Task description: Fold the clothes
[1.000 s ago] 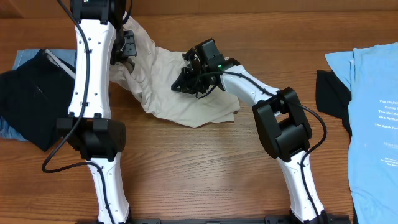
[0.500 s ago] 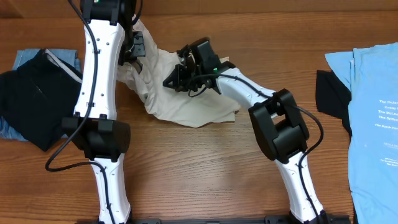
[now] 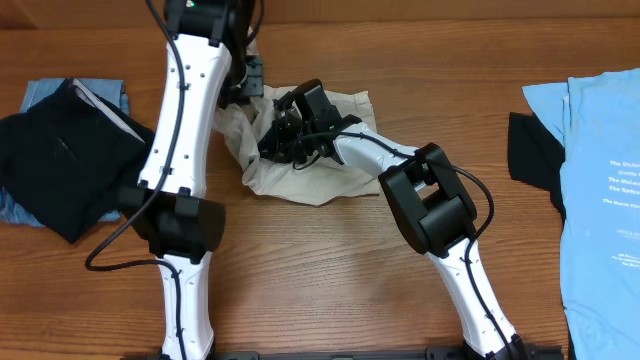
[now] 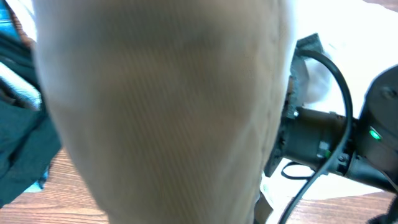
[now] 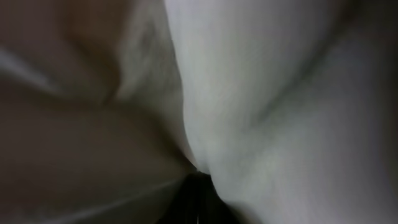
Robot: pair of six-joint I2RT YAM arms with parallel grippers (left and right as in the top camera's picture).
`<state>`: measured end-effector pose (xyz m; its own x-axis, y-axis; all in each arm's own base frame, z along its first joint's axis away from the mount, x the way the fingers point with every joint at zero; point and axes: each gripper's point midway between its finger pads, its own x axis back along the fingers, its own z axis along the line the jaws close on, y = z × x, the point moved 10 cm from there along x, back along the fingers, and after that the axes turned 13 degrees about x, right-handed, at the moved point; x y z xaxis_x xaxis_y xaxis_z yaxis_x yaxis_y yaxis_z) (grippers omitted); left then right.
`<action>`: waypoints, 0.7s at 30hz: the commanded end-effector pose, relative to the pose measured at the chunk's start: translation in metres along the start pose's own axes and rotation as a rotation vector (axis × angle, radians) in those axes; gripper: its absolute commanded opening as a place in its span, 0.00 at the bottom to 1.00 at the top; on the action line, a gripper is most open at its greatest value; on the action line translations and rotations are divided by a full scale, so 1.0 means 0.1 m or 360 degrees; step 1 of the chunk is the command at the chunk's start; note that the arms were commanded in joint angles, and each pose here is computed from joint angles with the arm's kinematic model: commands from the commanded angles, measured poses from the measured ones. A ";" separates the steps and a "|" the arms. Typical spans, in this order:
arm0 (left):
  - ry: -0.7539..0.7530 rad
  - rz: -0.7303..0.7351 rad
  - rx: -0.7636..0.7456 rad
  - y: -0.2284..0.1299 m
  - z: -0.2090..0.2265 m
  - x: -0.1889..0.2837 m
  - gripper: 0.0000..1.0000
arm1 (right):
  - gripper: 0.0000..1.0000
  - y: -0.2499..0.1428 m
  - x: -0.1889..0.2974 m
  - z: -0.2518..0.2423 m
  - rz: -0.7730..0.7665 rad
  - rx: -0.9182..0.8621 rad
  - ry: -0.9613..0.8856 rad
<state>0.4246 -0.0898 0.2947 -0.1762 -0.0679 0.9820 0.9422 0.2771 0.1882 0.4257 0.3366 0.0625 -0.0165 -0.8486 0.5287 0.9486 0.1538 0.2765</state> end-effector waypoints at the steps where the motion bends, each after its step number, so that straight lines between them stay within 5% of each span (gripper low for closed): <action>1: -0.0046 0.0100 -0.0128 -0.21 -0.14 0.01 0.04 | 0.04 -0.08 -0.09 -0.10 0.0040 -0.0028 -0.0009; 9: -0.0011 0.0167 -0.0176 -0.31 -0.23 -0.09 0.04 | 0.04 0.02 0.00 0.01 0.0060 -0.0005 0.0111; 21: -0.0024 0.0146 -0.0211 -0.29 -0.24 -0.09 0.04 | 0.04 0.48 1.14 0.10 -0.0175 0.0125 -0.0038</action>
<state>0.4137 -0.1164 0.2641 -0.0611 -0.0707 0.9956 0.9795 0.1874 0.0734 0.4560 0.2708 0.0799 -0.0366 -0.8472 0.5299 0.9696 0.0982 0.2240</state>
